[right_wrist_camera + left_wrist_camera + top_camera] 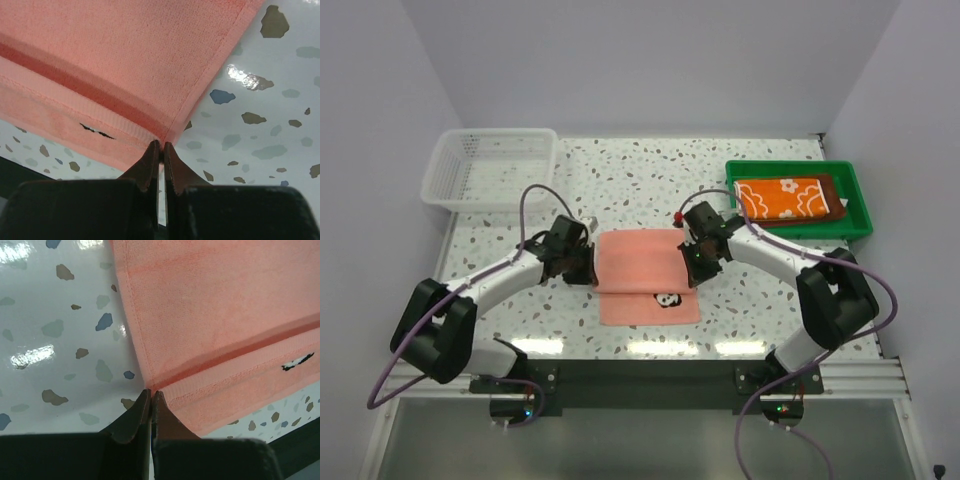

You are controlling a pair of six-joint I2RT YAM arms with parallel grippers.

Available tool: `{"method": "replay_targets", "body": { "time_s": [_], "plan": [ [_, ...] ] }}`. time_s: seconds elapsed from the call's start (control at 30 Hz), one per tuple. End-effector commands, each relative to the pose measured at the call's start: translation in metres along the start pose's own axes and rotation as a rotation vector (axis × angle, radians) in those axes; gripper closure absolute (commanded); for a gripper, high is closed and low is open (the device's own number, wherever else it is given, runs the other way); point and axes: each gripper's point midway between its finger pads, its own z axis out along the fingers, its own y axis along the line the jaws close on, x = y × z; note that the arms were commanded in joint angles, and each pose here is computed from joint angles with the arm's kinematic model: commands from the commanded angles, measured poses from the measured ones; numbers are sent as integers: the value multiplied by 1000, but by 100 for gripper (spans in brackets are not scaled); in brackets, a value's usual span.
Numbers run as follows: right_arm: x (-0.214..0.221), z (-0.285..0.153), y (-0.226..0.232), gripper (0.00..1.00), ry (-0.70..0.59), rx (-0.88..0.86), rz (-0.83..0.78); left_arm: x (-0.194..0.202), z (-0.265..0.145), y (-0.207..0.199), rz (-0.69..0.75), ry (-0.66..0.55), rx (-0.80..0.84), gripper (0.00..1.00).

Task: Fold and stack the towels
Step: Fold the towel

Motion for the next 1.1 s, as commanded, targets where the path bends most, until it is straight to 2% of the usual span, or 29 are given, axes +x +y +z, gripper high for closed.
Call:
{"method": "replay_targets", "body": {
  "time_s": [0.0,0.07,0.17,0.37,0.47,0.73,0.9,1.07],
  "plan": [
    [20,10,-23,100,77,102,45,12,9,20,-15,27,-82,100],
    [17,12,-25,100,69,114,43,16,11,21,-13,41,-90,100],
    [7,6,-25,100,41,125,38,1,4,19,-8,4,-107,100],
    [-24,-35,-26,100,-64,169,10,-41,-29,11,10,-103,-148,100],
    [-27,-52,-25,100,-91,171,3,-46,-43,3,18,-120,-124,100],
    [9,-56,-28,100,-55,164,41,-16,-52,-17,19,-60,-37,100],
    [23,-46,-22,100,-32,122,72,8,-37,-12,14,-16,-34,100],
    [41,-21,-24,100,52,121,96,38,-12,4,-12,66,-81,100]
  ]
}}
